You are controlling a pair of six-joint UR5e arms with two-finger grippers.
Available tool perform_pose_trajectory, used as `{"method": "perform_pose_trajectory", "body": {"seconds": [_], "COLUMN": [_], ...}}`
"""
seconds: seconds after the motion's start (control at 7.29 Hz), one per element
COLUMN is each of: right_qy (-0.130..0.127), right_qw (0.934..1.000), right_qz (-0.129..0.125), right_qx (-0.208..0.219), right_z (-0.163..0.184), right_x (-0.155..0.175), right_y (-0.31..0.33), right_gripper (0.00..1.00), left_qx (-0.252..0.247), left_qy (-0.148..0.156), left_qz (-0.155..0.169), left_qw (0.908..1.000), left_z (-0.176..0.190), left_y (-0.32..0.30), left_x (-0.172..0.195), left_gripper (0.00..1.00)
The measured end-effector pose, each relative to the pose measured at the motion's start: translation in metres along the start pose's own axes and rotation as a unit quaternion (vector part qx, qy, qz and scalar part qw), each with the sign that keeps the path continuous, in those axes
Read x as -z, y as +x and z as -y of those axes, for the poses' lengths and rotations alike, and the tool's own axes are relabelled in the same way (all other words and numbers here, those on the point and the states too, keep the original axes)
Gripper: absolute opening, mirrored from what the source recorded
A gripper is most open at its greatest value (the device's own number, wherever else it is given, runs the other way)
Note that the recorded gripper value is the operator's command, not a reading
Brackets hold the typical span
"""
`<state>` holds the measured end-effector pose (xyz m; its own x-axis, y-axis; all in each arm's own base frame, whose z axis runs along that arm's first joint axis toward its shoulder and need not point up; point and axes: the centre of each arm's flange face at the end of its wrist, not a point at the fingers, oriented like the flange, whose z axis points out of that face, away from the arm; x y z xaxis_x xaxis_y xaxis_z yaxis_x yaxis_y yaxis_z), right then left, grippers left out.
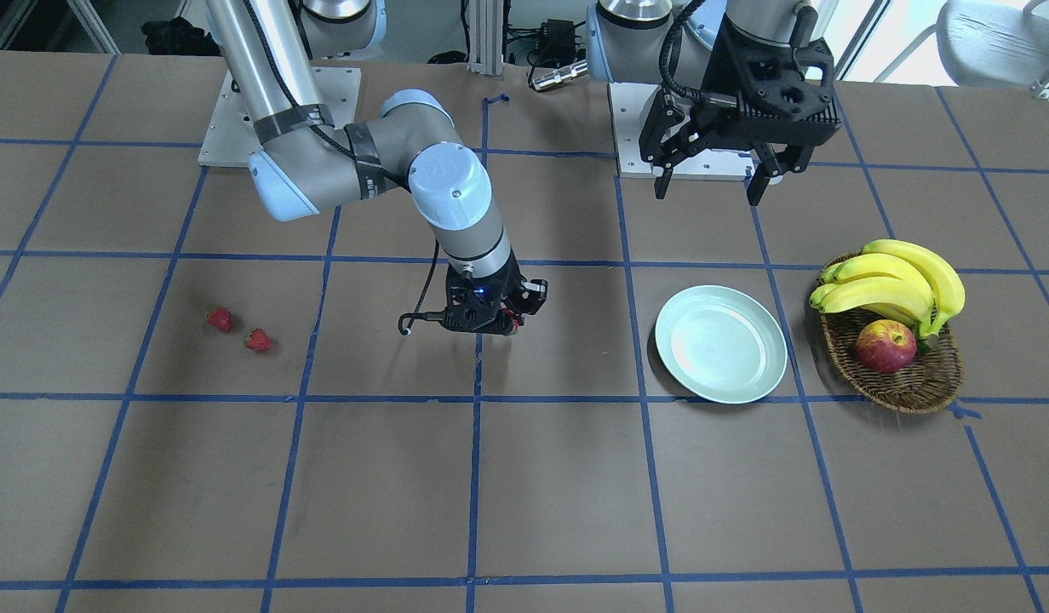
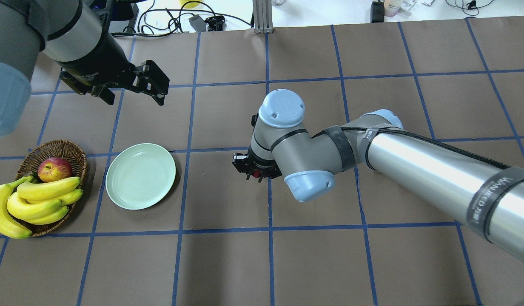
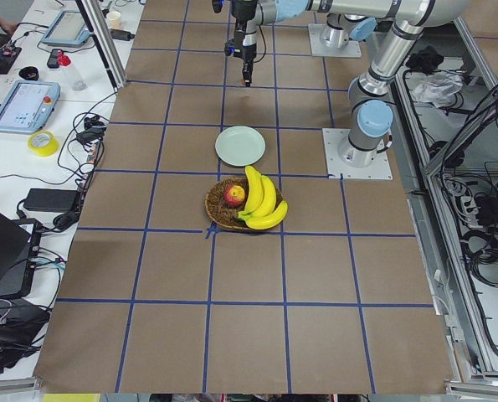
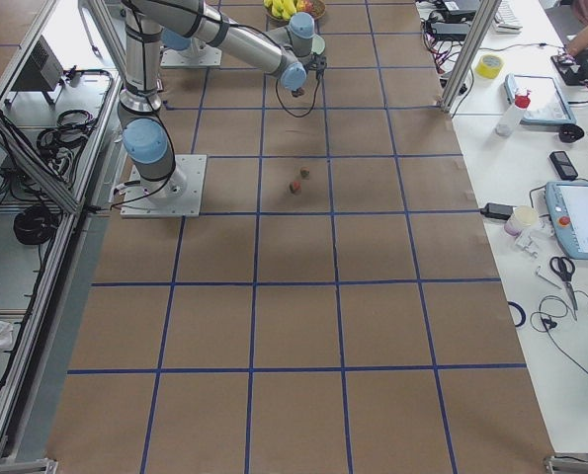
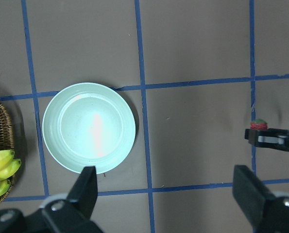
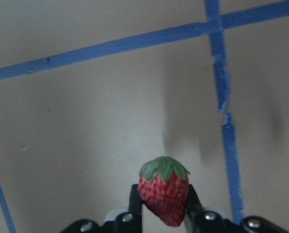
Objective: Collect all strawberries into plate
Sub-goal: 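Carry the strawberry toward the table middle and release it there with the right gripper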
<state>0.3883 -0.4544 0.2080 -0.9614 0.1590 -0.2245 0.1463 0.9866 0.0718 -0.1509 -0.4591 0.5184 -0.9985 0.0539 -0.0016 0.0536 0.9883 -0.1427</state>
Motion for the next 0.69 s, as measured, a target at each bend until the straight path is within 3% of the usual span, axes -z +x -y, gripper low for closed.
{"method": "perform_pose_trajectory", "body": {"seconds": [0.14, 0.27, 0.69], "right_qy": [-0.003, -0.007, -0.011], "right_qw": [1.0000, 1.0000, 0.9998], "right_qz": [-0.001, -0.004, -0.015], "right_qx": [0.003, 0.003, 0.003], "right_z": [0.001, 0.001, -0.002], "right_x": [-0.009, -0.017, -0.023], "right_y": [-0.013, -0.017, -0.014], "right_gripper": [0.77, 0.99, 1.00], "left_qx": [0.000, 0.000, 0.000], "left_qy": [0.000, 0.001, 0.002], "left_qz": [0.001, 0.002, 0.003], "left_qw": [1.0000, 1.0000, 1.0000], "left_z": [0.000, 0.000, -0.001], "left_y": [0.000, 0.000, -0.001], "left_x": [0.000, 0.001, 0.002], "left_gripper": [1.00, 1.00, 1.00]}}
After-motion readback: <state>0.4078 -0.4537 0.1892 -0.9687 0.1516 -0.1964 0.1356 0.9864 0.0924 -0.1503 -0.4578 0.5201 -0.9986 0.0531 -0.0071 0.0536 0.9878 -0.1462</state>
